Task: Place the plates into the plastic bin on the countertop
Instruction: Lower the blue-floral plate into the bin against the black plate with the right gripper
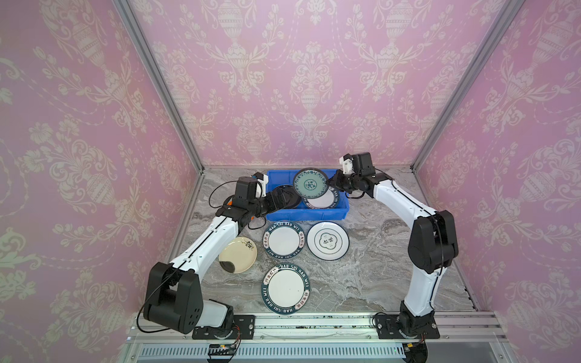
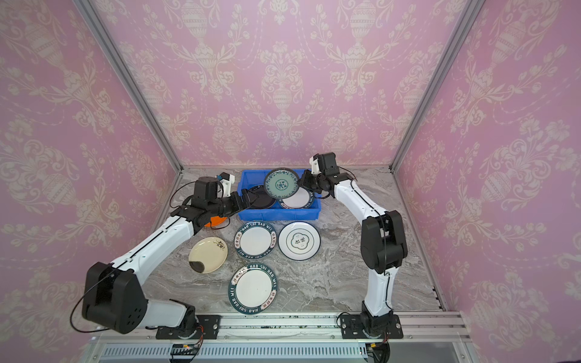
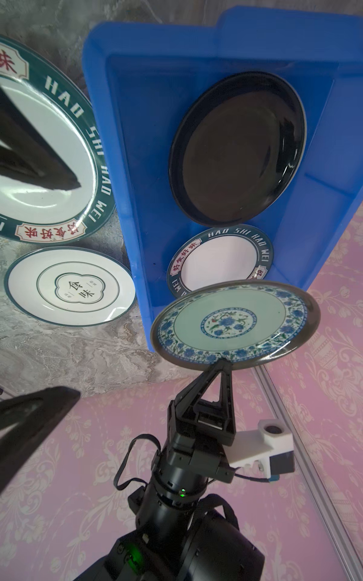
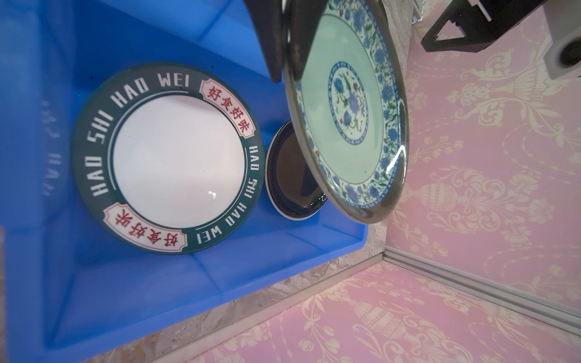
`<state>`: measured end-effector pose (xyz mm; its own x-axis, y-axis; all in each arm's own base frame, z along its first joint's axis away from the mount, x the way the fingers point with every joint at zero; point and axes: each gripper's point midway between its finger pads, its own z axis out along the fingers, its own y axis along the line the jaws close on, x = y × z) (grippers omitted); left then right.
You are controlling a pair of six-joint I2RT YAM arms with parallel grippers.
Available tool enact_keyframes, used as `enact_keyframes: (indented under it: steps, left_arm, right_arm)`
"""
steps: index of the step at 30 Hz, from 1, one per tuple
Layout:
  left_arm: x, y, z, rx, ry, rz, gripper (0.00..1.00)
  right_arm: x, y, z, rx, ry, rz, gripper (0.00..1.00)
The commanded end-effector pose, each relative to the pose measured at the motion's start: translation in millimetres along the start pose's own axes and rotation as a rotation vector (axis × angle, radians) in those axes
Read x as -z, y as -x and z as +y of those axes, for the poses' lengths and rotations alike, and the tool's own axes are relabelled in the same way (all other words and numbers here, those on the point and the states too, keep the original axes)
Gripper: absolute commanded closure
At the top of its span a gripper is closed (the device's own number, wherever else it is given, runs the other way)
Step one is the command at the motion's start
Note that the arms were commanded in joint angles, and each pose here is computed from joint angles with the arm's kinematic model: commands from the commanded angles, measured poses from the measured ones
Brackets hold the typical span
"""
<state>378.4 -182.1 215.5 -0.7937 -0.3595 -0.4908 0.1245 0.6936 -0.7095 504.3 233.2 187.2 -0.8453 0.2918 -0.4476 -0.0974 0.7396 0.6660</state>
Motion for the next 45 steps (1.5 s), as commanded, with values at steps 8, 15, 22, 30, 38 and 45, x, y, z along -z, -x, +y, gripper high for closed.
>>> enact_keyframes:
  steps: [8,15,22,30,38,45]
  left_arm:
    - [-8.9,10.9,7.2,-0.015,-0.016,-0.033,0.01]
    - [-18.8,13.5,13.2,-0.01,-0.011,-0.025,0.01]
    - [-24.4,13.2,21.0,-0.003,0.003,-0.011,0.01]
    - [-25.0,13.1,28.8,0.005,0.018,-0.006,0.01]
    - [-22.6,12.4,33.7,0.006,0.029,-0.006,0.01]
    - [-22.9,12.4,35.2,0.008,0.032,-0.006,0.01]
  right_arm:
    - [-86.5,-8.4,6.6,-0.016,0.003,0.099,1.0]
    - [-114.7,-17.7,0.9,-0.03,-0.007,0.138,1.0]
    - [-132.5,-24.1,-6.8,-0.033,-0.028,0.159,1.0]
    - [-150.0,-33.3,-7.5,-0.026,-0.039,0.176,1.0]
    - [-156.0,-42.8,-1.5,0.007,-0.056,0.2,0.73]
    - [-140.2,-34.6,6.6,0.046,-0.074,0.168,0.52]
